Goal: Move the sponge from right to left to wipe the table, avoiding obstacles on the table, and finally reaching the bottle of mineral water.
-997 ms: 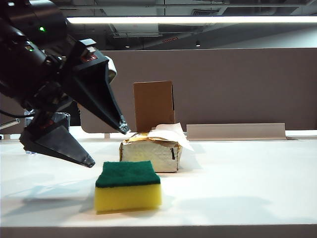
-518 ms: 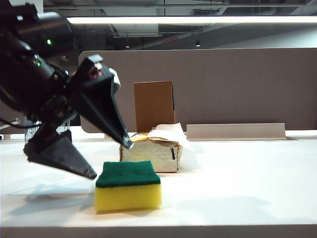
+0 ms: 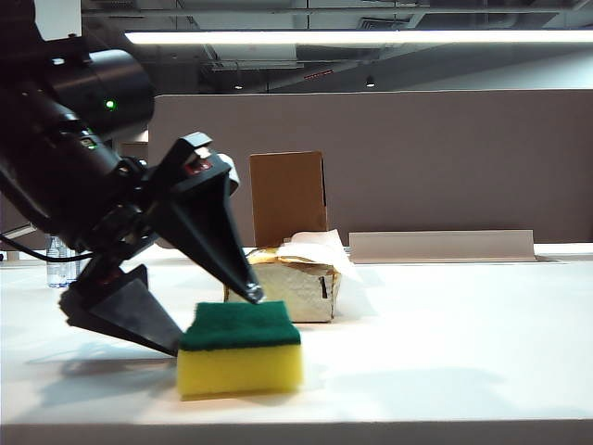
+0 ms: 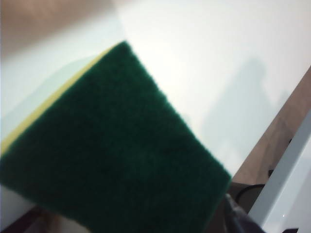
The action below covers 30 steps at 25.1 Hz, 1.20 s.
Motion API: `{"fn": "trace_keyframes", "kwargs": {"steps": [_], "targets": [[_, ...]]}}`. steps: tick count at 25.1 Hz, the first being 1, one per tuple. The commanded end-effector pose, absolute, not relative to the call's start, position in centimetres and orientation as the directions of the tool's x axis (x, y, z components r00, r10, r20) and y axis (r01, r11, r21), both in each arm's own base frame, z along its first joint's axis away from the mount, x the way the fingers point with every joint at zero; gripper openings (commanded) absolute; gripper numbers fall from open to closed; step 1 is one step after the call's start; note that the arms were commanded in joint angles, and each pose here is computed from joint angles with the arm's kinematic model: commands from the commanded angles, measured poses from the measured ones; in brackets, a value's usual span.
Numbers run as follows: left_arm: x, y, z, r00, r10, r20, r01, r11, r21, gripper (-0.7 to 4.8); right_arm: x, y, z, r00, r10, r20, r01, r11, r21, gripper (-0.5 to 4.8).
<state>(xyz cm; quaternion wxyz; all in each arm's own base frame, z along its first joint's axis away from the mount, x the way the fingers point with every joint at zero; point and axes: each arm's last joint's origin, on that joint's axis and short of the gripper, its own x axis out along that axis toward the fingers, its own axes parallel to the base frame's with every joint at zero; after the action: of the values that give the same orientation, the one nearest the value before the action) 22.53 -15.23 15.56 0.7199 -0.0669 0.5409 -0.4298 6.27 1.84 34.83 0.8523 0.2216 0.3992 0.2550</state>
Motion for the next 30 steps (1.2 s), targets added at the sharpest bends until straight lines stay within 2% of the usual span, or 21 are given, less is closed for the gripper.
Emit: {"fn": "trace_keyframes", "kwargs": {"steps": [1,7,8,9,10,11,12,20,23,30], "targets": [[22.4,-16.4,15.3,0.043,-0.7,-0.713,0.552,0.612,-0.567,4.79,6.2,1.8,35.0,0.554,0.613,-0.562,-0.263,0.77,0.581,2.52],[22.0,-17.4,14.2,0.044,-0.648,-0.76,0.551,0.651,-0.523,4.67,6.2,1.8,35.0,0.555,0.613,-0.563,-0.262,0.77,0.581,2.52],[22.0,-17.4,14.2,0.049,-0.64,-0.767,0.535,0.665,-0.521,3.36,6.2,1.8,35.0,0.555,0.613,-0.562,-0.26,0.77,0.582,2.52],[22.0,-17.4,14.2,0.048,-0.639,-0.767,0.535,0.665,-0.521,2.49,6.2,1.8,35.0,0.555,0.613,-0.562,-0.261,0.77,0.582,2.52],[21.9,-17.3,14.2,0.041,-0.638,-0.769,0.532,0.666,-0.524,0.6,6.2,1.8,35.0,0.555,0.613,-0.562,-0.261,0.77,0.582,2.52],[21.9,-17.3,14.2,0.038,-0.635,-0.771,0.529,0.668,-0.523,0.14,6.2,1.8,35.0,0.555,0.613,-0.562,-0.261,0.77,0.582,2.52],[21.8,-17.3,14.1,0.034,-0.63,-0.776,0.526,0.671,-0.522,-0.06,6.2,1.8,35.0,0.555,0.613,-0.562,-0.26,0.77,0.583,2.52],[21.8,-17.2,13.8,0.024,-0.615,-0.788,0.517,0.683,-0.517,-0.06,6.2,1.8,35.0,0.556,0.613,-0.561,-0.261,0.77,0.582,2.5],[21.8,-17.3,13.8,0.029,-0.618,-0.786,0.525,0.678,-0.514,-0.06,6.2,1.8,35.0,0.556,0.613,-0.561,-0.261,0.77,0.582,2.11],[22.0,-17.1,13.8,0.073,-0.581,-0.81,0.525,0.713,-0.464,-0.06,6.2,1.8,35.0,0.556,0.614,-0.561,-0.261,0.769,0.583,2.09]]}}
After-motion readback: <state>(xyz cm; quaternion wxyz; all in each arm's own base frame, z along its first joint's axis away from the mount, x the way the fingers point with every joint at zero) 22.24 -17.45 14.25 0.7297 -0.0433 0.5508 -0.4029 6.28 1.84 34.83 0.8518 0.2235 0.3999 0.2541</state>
